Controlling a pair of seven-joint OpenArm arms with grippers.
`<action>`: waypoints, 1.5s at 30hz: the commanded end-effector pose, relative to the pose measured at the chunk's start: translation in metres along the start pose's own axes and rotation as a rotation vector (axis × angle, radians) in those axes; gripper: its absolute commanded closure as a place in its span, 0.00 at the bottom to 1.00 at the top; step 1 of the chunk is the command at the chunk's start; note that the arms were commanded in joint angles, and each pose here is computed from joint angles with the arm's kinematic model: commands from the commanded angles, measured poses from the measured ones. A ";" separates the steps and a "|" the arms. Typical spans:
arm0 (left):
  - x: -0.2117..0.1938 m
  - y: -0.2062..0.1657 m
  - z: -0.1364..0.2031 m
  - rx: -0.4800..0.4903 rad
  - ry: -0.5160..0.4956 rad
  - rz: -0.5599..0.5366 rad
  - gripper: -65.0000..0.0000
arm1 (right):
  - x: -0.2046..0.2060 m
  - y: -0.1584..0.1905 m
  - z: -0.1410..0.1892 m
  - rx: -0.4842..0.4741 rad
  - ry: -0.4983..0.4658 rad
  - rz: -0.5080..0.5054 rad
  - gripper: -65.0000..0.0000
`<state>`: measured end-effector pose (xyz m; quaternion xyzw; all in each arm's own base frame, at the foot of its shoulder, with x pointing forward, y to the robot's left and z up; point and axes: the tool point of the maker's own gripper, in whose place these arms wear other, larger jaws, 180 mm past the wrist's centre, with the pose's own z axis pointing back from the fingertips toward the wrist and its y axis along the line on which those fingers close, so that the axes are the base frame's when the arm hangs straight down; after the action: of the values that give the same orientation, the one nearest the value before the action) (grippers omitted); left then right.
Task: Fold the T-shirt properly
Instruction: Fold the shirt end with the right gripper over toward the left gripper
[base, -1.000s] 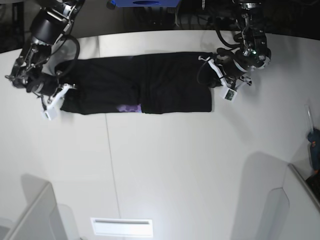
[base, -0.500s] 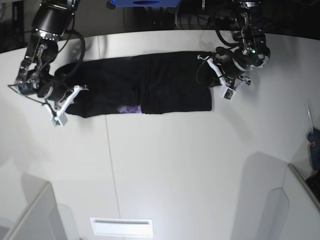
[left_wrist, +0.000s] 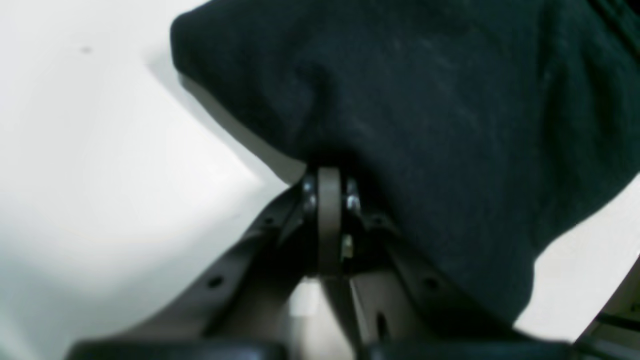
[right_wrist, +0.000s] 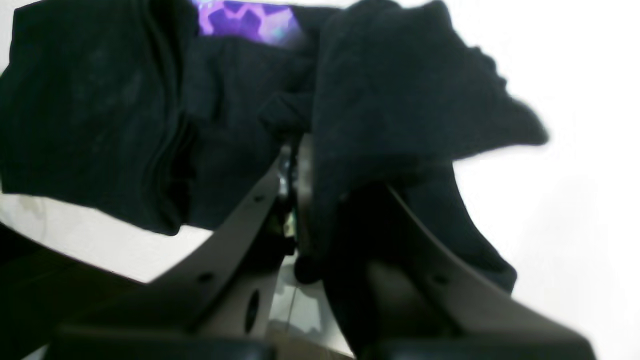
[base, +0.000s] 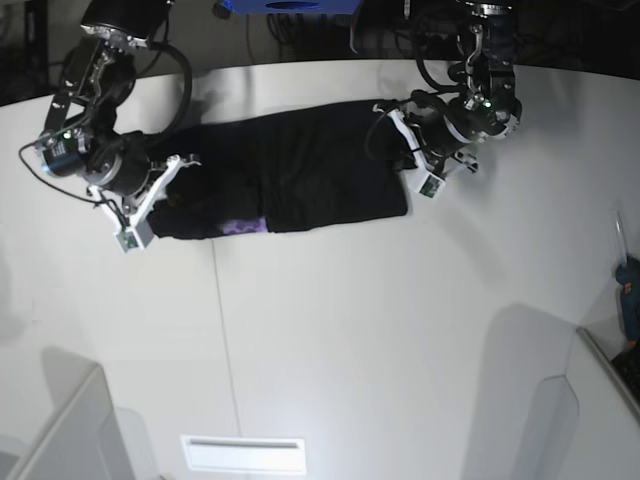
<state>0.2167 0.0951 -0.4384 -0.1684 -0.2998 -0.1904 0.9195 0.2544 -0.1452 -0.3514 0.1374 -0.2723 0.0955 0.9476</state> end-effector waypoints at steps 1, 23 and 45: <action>-0.026 -0.002 0.000 0.014 0.124 -0.036 1.00 | 0.014 0.002 0.006 0.004 -0.051 0.015 1.00; 0.020 -0.005 -0.010 -0.001 0.047 -0.110 1.00 | 0.032 0.067 0.010 0.309 -0.151 -0.041 1.00; 0.027 -0.003 -0.011 0.002 0.036 -0.116 1.00 | 0.034 0.138 -0.007 0.548 -0.100 -0.065 1.00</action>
<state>0.2389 0.0778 -0.4309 -0.1547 -0.2934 -0.2431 0.9115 0.2443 -0.0077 -0.3188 0.3999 -0.2600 0.1264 0.8698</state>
